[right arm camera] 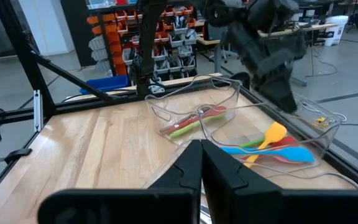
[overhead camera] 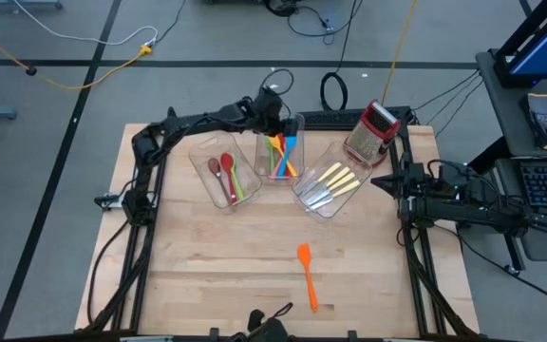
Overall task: Pick & Place Kitchen Items
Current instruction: Put the orange spatula into the middle transparent bin
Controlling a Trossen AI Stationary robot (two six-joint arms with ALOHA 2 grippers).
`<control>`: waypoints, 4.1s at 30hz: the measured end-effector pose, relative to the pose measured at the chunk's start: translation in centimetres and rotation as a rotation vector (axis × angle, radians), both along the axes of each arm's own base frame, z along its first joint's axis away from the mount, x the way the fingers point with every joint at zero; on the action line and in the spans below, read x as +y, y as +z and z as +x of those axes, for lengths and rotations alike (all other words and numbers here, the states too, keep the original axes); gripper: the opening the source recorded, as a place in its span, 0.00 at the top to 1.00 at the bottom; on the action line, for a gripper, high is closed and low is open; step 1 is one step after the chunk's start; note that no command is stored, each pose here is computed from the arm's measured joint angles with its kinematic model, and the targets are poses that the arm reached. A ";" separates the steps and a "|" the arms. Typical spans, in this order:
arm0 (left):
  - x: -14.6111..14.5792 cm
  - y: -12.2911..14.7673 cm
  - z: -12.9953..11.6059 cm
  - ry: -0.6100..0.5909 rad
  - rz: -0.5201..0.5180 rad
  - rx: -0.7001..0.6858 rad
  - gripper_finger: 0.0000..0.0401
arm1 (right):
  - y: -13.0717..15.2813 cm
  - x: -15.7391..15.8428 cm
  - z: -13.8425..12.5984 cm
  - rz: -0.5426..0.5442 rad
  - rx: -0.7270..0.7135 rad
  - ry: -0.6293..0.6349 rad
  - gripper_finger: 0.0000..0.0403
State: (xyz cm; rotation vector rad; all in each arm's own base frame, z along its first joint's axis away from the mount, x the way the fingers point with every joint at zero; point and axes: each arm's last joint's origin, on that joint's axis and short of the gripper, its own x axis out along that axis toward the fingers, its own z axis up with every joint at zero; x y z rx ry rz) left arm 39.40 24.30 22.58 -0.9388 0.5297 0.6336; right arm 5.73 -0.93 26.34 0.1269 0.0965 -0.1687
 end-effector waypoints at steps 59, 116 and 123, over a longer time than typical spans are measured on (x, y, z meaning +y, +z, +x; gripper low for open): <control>-27.2 17.8 -6.5 -0.605 0.429 -0.162 0.55 | 1.5 1.0 5.4 0.112 -0.053 0.338 0.97; -27.2 4.1 -30.1 -0.864 0.610 -0.498 0.55 | 6.0 13.6 22.6 0.227 0.456 0.189 0.97; -27.1 4.0 -30.6 -0.890 0.662 -0.493 0.55 | 4.8 15.6 24.0 0.341 0.559 0.195 0.97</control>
